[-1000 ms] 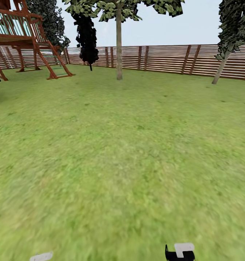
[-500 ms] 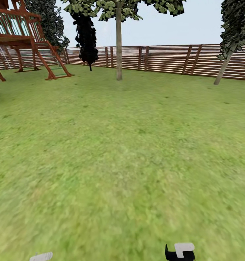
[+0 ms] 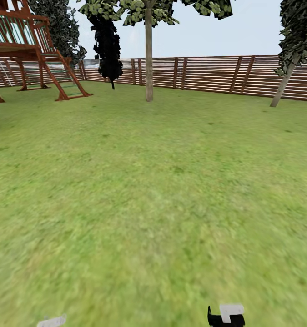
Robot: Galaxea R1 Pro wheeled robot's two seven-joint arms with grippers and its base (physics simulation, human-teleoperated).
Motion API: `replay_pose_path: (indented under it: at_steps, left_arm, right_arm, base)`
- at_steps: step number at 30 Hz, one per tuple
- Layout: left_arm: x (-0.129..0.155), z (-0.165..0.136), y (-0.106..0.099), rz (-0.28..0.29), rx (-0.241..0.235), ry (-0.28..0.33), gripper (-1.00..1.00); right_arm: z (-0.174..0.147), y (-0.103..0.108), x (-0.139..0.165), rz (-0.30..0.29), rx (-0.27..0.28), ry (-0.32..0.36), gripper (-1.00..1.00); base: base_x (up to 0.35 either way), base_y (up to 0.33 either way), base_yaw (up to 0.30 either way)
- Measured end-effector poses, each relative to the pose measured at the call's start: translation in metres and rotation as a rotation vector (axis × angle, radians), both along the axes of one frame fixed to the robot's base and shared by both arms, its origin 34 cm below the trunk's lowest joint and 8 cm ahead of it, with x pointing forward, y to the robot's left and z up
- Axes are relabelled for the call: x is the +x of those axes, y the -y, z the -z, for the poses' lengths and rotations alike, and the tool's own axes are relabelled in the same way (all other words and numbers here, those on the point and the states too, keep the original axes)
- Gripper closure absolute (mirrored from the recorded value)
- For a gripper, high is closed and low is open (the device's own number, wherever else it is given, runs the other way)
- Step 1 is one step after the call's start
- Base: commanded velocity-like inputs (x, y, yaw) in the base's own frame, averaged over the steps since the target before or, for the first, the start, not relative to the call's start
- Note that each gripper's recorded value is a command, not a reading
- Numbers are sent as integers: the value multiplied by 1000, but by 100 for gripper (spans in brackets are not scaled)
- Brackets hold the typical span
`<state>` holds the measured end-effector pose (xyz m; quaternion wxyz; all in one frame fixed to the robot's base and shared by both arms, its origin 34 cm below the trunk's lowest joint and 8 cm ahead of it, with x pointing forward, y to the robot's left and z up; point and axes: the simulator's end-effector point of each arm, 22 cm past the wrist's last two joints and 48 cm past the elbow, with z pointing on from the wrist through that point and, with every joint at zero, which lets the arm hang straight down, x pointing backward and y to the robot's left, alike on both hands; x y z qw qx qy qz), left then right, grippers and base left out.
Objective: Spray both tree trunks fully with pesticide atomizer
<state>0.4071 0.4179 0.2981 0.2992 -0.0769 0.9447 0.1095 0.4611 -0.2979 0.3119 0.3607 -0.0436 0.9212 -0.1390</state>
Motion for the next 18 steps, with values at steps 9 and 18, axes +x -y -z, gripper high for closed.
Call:
replay_pose_path:
  at_steps: [9, 18]
  left_arm:
    - [0, 0, -1, 0, 1, 0, 100]
    - [0, 0, -1, 0, 1, 1, 100]
  right_arm:
    - [0, 0, 0, -2, 0, -2, -100]
    - [0, -2, 0, -2, 1, -2, -100]
  base:
    - [338, 0, 0]
    - [338, 0, 0]
